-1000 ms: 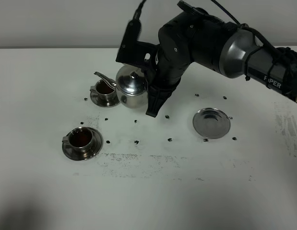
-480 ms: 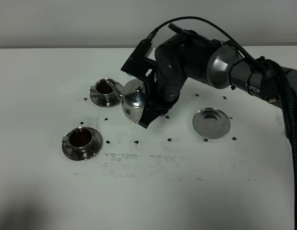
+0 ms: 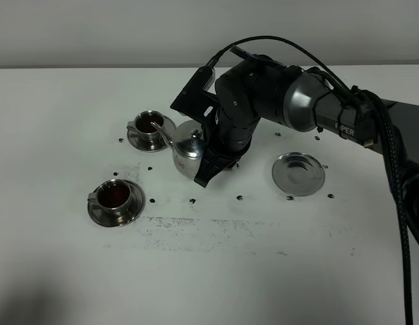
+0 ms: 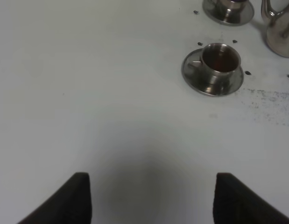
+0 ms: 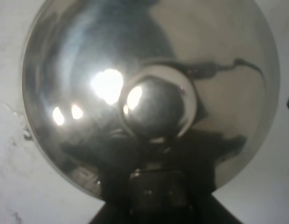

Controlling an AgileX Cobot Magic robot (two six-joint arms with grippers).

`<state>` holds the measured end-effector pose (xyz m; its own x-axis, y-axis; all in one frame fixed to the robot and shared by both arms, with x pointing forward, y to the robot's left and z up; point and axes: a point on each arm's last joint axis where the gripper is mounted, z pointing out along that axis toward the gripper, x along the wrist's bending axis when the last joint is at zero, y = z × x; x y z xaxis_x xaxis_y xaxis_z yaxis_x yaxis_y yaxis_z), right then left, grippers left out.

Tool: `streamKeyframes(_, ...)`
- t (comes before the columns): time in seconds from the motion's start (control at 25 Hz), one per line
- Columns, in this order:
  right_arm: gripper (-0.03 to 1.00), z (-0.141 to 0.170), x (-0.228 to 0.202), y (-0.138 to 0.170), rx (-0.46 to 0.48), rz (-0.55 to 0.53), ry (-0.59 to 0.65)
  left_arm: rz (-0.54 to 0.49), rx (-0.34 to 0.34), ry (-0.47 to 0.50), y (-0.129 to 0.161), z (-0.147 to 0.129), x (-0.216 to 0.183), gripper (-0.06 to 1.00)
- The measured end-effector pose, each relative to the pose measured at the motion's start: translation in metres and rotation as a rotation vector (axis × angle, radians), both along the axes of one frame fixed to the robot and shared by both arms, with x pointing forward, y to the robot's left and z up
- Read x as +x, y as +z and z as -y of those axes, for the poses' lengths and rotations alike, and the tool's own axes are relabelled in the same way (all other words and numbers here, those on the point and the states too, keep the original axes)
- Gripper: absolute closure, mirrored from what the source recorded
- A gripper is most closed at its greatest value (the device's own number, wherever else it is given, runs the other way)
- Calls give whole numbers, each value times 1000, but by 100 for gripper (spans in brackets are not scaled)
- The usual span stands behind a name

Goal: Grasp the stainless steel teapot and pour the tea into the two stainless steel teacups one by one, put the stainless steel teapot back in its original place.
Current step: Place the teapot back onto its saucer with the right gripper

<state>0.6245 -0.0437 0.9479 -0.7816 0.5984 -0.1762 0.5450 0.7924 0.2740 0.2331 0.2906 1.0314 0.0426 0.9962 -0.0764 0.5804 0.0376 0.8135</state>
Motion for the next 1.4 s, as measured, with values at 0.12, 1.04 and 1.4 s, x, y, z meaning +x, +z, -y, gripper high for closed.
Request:
streamKeyframes(0.12,79,7,-10,22,15,22,-3,0,0,0,0,0,0,40)
streamKeyframes(1.04,79,149,-48,11,98,-19,-529,0,0,0,0,0,0,40)
streamKeyframes(1.4,79,147,-43,-9,82,-54,-538,0,0,0,0,0,0,40)
